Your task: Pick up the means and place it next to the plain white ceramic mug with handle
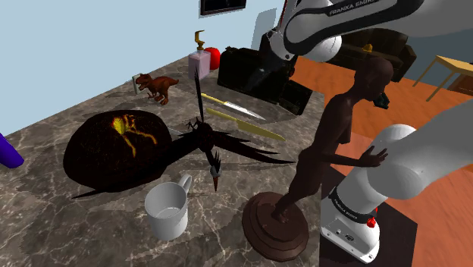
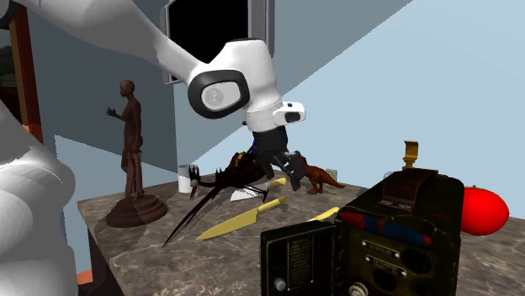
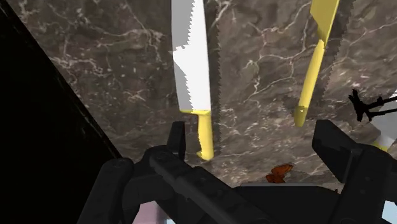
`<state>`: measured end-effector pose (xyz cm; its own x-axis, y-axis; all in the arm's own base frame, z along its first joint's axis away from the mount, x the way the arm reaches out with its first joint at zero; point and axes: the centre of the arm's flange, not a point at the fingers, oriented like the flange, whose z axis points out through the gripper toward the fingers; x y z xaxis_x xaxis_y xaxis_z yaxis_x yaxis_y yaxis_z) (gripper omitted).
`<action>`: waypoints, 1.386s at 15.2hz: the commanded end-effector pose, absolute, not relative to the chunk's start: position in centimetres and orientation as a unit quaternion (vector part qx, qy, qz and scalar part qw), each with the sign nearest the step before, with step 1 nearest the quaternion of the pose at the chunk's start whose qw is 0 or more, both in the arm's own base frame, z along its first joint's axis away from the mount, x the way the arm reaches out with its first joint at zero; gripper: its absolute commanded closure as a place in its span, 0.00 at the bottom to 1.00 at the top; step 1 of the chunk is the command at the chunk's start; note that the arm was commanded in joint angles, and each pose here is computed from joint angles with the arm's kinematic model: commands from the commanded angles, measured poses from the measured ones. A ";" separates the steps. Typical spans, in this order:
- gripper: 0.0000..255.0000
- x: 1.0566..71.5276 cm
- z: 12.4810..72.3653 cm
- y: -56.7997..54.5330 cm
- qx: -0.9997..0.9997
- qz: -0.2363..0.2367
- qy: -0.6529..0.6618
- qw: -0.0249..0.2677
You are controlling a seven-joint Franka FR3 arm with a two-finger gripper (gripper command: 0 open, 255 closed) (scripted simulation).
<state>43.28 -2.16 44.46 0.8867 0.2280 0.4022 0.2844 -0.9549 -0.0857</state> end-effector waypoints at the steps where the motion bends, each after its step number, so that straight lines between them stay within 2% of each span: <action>1: 0.00 44.7 42.3 -2.8 -0.966 -0.209 -0.133 0.076; 8: 0.00 50.5 35.4 -4.5 -0.955 -0.243 -0.136 0.099; 16: 0.00 52.7 31.7 -3.6 -0.954 -0.246 -0.137 0.101; 21: 0.00 52.8 31.4 -3.5 -0.954 -0.246 -0.137 0.101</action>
<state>52.78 -3.57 31.46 0.8417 0.2112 0.4969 0.3104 -0.9423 -0.1252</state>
